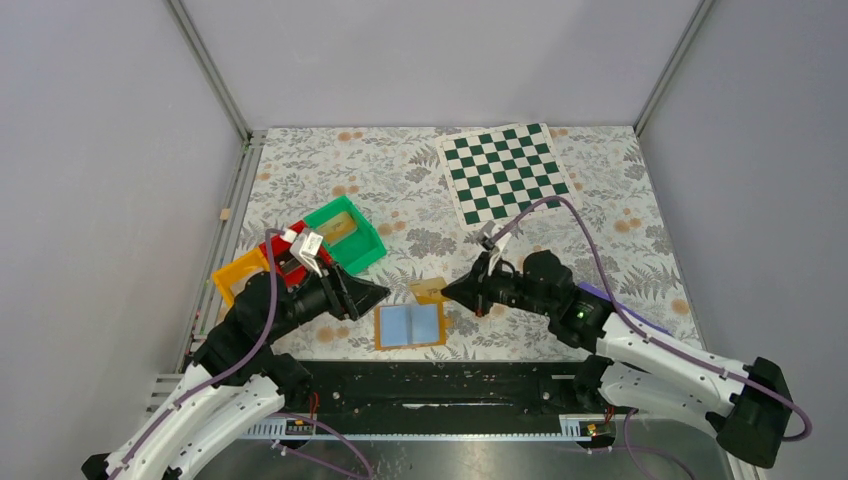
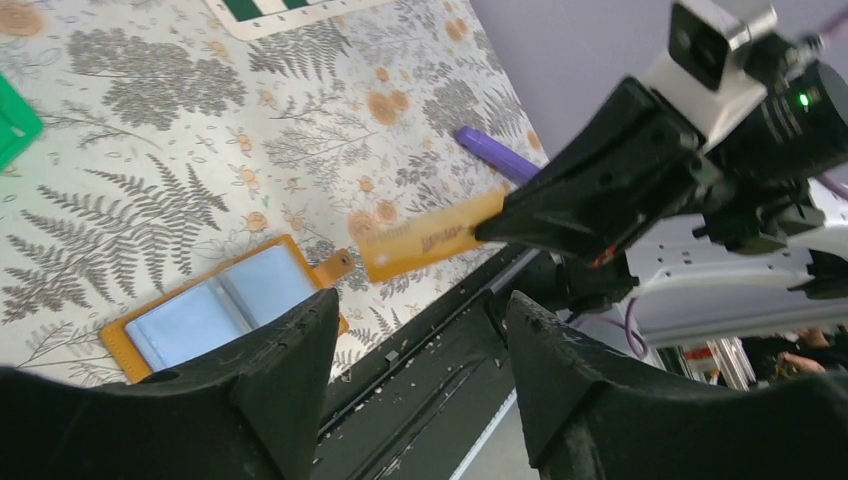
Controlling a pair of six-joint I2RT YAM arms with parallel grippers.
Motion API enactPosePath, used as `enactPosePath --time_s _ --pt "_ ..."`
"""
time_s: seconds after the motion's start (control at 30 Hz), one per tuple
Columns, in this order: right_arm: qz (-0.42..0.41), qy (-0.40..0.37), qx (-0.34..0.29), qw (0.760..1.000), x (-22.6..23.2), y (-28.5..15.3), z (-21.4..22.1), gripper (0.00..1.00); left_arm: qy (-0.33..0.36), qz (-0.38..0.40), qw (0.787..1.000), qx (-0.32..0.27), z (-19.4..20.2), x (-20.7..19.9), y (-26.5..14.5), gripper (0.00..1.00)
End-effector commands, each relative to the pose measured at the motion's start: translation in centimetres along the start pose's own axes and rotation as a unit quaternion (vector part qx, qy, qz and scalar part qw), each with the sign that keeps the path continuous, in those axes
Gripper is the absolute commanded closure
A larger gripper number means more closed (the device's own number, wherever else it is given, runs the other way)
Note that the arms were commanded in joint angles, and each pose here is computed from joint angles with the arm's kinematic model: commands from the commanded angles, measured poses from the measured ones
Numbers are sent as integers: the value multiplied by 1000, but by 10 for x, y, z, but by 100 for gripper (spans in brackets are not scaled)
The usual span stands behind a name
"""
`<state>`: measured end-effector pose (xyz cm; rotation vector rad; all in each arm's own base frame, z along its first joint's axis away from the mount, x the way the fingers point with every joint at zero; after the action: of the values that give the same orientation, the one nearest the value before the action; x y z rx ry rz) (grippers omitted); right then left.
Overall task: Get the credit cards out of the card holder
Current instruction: Remove the credit card from the card holder.
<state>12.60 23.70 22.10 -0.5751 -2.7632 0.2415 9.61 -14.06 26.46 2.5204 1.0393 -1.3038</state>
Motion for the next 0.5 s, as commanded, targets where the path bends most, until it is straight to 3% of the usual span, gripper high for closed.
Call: enactPosePath --time_s 0.0,0.17,0.47 --pt "-41 99 -56 993 8 -13 -31 100 24 89 996 8 -4 -24 -1 41" --pt "-81 197 -103 972 2 -21 -45 100 -4 108 994 19 -5 -31 7 43" --pt "-165 266 -142 939 8 -20 -52 100 -48 133 990 28 -2 -32 23 48"
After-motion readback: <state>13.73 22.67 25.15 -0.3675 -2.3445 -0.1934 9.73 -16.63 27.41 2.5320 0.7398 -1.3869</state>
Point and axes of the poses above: each gripper's point midway between its finger pads, its own y axis out along the fingers, its own x axis along the line the jaws close on, z = x × y, the point moved 7 cm from there along -y, back along the fingers, and after that the axes turned 7 degrees about -y, right-handed, at the moved point
